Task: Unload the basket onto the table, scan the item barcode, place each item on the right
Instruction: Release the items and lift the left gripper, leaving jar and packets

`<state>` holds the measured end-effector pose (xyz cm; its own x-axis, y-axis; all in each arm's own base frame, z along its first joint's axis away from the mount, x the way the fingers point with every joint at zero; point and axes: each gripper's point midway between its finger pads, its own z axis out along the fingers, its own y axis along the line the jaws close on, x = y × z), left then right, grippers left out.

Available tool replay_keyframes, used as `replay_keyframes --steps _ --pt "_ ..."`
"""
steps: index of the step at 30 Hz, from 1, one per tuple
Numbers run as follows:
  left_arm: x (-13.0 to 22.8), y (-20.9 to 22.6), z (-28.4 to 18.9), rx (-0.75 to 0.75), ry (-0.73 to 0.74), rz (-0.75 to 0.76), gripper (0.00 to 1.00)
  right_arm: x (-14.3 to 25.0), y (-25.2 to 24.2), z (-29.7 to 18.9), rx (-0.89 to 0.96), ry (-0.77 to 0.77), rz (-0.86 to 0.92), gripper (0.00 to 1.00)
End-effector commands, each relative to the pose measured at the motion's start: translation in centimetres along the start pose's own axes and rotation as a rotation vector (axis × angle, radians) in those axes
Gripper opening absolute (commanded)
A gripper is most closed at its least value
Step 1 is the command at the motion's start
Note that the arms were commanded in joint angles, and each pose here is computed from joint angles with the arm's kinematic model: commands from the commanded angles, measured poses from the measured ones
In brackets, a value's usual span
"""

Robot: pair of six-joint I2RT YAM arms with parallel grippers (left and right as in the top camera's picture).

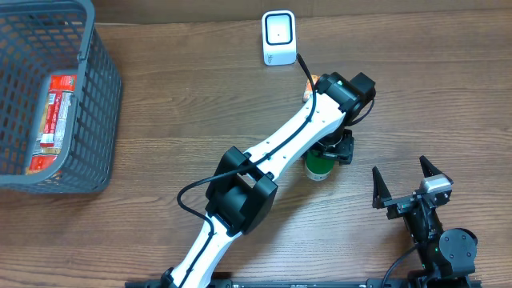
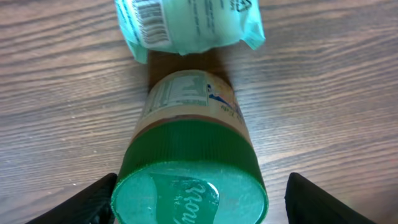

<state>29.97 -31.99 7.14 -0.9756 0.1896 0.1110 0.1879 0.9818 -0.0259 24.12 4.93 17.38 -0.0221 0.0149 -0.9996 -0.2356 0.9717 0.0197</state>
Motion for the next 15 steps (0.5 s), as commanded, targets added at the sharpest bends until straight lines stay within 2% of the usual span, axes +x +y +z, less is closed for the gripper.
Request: replay_keyframes --steps 1,15 --pt "1.0 -1.3 -0.1 0.030 0.015 0.030 0.72 0.2 -0.1 0.0 0.001 -0.004 -0.002 1.00" --pt "1.7 -4.1 0.1 0.057 -0.019 0.069 0.73 0.2 -0.1 0.0 0.001 -0.004 -0.002 1.00"
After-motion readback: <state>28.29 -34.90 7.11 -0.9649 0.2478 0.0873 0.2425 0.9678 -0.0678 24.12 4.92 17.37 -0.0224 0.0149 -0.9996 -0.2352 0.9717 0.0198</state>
